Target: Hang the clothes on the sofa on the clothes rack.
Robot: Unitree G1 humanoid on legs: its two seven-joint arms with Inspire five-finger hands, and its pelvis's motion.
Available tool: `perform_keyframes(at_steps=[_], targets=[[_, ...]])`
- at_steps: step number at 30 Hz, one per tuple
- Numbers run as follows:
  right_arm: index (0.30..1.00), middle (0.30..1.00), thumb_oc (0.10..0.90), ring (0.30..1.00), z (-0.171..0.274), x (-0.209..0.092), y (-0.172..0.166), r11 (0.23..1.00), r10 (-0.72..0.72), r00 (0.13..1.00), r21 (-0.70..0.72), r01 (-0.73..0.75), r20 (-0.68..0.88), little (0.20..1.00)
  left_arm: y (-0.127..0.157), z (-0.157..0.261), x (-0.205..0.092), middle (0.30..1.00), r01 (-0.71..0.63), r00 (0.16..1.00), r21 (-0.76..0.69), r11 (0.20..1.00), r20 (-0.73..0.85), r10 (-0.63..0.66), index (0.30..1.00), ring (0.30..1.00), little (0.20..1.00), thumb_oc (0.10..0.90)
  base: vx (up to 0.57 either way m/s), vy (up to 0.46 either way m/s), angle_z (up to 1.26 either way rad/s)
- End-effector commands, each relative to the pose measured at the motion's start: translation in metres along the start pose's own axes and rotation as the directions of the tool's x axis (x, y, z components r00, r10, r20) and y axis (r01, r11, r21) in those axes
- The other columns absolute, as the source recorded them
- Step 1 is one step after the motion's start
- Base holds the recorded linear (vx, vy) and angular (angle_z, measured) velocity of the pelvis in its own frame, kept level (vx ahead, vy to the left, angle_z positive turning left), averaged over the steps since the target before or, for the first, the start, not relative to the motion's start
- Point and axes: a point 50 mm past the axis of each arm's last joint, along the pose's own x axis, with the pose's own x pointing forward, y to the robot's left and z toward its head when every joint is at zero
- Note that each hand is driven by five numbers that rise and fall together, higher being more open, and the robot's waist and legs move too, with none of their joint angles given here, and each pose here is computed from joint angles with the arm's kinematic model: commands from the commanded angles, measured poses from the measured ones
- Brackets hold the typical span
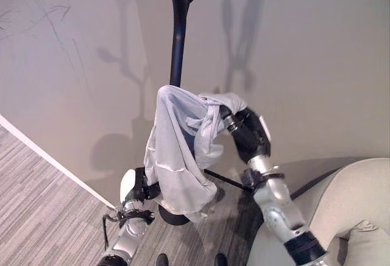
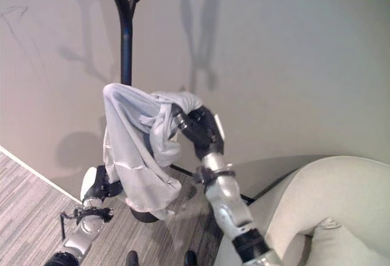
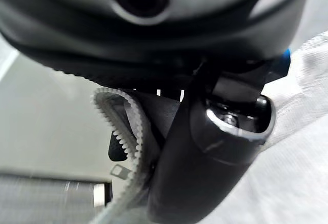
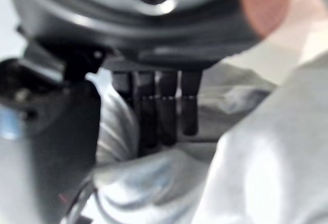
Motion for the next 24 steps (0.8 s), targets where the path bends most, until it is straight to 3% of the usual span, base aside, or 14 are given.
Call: perform_keyframes(at_steps=[1,2,3,4,6,8,10,14,18,21,23,24], targets=[[0.900,0.900,0.800,0.900,0.035,0.011,0.006,0.997,0.077,0.981,-0.018,-0.075,0.178,0.900,0.010,0.045,0.015,0.458,0.006,0.978,-0.167,0.986,0.207,0.029,0.458,0.458,0.458,0.505,0.01,-0.037,0.10],[0.900,0.900,0.800,0.900,0.031,0.009,0.005,0.996,0.079,0.985,-0.043,-0.073,0.154,0.900,0.010,0.047,0.013,0.705,0.016,0.977,-0.190,0.982,0.212,0.025,0.705,0.705,0.705,0.670,0.00,-0.035,0.08],[0.900,0.900,0.800,0.900,0.029,0.008,0.002,0.994,0.082,0.987,-0.083,-0.071,0.137,0.900,0.009,0.047,0.012,0.900,0.029,0.978,-0.202,0.979,0.210,0.014,0.900,0.900,0.900,0.800,0.00,-0.016,0.09],[0.900,0.900,0.800,0.900,0.029,0.008,0.002,0.994,0.082,0.987,-0.083,-0.071,0.137,0.900,0.009,0.047,0.012,0.900,0.029,0.978,-0.202,0.979,0.210,0.014,0.900,0.900,0.900,0.800,-0.01,-0.035,0.08],[0.900,0.900,0.800,0.900,0.031,0.004,-0.003,0.962,0.126,0.987,-0.253,-0.099,0.094,0.900,0.008,0.047,0.007,0.900,0.073,0.979,-0.261,0.962,0.205,-0.018,0.900,0.900,0.900,0.800,-0.02,-0.047,0.09],[0.900,0.900,0.800,0.900,0.041,0.000,-0.018,0.856,0.177,0.983,-0.501,-0.132,0.043,0.900,0.007,0.041,0.002,0.900,0.101,0.982,-0.305,0.947,0.183,-0.045,0.900,0.900,0.900,0.800,-0.03,-0.058,0.04],[0.900,0.900,0.800,0.900,0.050,0.000,-0.025,0.800,0.196,0.980,-0.582,-0.144,0.027,0.900,0.007,0.037,0.001,0.900,0.110,0.984,-0.329,0.938,0.167,-0.057,0.900,0.900,0.900,0.800,-0.02,-0.041,-0.03],[0.900,0.900,0.800,0.900,0.064,0.001,-0.034,0.710,0.218,0.976,-0.687,-0.156,0.004,0.900,0.008,0.034,-0.001,0.900,0.122,0.986,-0.379,0.917,0.149,-0.069,0.900,0.900,0.900,0.800,-0.01,-0.032,-0.08],[0.900,0.900,0.800,0.900,0.087,0.002,-0.043,0.611,0.265,0.964,-0.770,-0.182,-0.018,0.900,0.024,0.042,-0.008,0.900,0.244,0.957,-0.378,0.893,0.243,-0.158,0.900,0.900,0.900,0.800,-0.01,-0.034,-0.06],[0.900,0.900,0.800,0.900,0.098,0.001,-0.050,0.573,0.271,0.962,-0.797,-0.191,-0.036,0.900,0.050,0.036,-0.014,0.900,0.330,0.927,-0.287,0.899,0.281,-0.250,0.900,0.900,0.900,0.800,0.00,-0.024,-0.07],[0.900,0.900,0.800,0.900,0.098,-0.004,-0.059,0.573,0.242,0.969,-0.799,-0.182,-0.047,0.900,0.077,0.031,-0.016,0.900,0.307,0.925,-0.148,0.940,0.280,-0.258,0.900,0.900,0.900,0.800,0.02,-0.036,0.02],[0.900,0.900,0.800,0.900,0.098,-0.004,-0.059,0.573,0.242,0.969,-0.799,-0.182,-0.048,0.900,0.077,0.031,-0.017,0.900,0.307,0.925,-0.148,0.940,0.279,-0.259,0.900,0.900,0.900,0.800,0.01,-0.036,0.02]])
